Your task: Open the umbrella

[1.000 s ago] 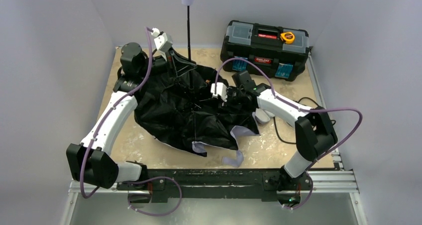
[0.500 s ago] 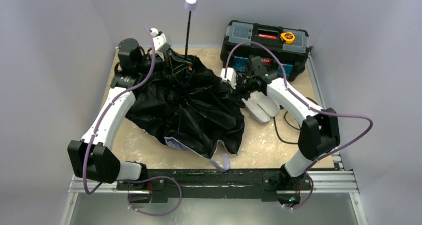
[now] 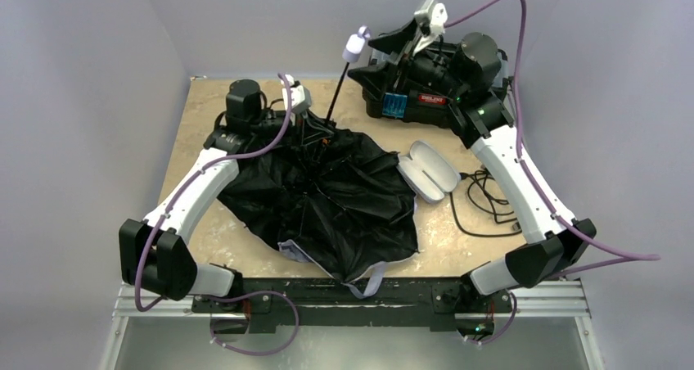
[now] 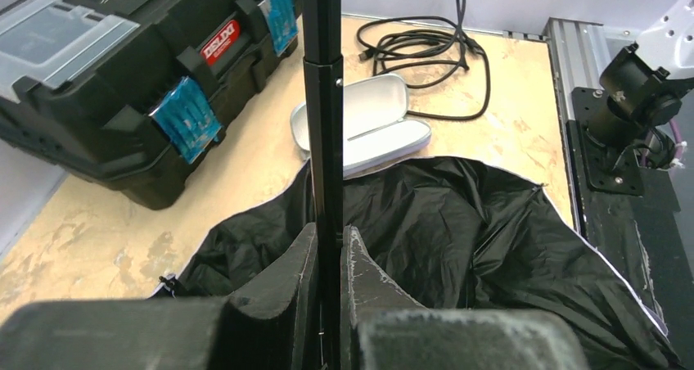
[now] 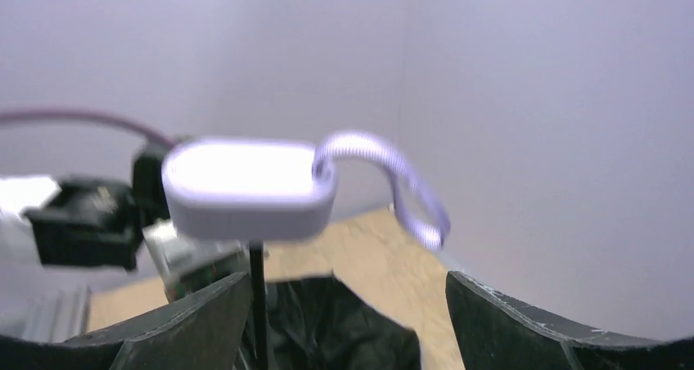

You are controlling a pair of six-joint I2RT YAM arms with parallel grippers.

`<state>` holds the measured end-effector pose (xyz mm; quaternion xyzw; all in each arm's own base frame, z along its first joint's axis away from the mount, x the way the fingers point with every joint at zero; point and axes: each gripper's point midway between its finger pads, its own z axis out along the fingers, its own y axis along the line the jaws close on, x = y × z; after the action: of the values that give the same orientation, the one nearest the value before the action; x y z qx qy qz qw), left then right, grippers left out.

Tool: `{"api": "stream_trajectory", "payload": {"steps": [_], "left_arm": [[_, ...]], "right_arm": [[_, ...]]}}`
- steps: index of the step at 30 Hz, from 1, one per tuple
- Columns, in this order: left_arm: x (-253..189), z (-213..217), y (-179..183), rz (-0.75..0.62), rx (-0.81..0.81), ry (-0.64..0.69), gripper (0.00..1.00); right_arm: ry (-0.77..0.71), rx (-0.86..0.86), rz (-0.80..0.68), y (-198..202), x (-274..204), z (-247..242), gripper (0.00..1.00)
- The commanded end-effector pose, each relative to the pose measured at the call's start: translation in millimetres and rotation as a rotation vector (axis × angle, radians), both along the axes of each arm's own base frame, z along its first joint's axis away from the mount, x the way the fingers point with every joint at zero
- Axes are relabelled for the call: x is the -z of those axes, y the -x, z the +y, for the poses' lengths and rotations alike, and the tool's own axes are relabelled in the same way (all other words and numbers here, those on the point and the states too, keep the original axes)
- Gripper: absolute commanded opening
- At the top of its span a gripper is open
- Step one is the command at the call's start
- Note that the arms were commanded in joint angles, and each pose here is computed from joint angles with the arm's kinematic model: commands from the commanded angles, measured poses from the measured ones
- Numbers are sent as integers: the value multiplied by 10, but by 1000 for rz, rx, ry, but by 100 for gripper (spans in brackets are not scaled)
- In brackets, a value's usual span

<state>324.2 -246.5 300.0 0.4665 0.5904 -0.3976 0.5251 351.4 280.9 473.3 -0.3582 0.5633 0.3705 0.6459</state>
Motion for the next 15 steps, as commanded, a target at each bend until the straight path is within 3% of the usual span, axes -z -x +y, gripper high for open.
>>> {"api": "stream_trajectory", "payload": {"steps": [1, 11, 15], "left_arm": [[-206, -98, 75, -104, 47, 16, 0], [-485, -214, 28, -30, 44, 110, 0], [-488, -249, 51, -24, 48, 106, 0]], "right_arm": [[-300, -78, 21, 149, -685, 84, 87], [-391, -151, -23, 197, -842, 295, 74], [-405, -158, -17, 215, -840, 374, 56]]}}
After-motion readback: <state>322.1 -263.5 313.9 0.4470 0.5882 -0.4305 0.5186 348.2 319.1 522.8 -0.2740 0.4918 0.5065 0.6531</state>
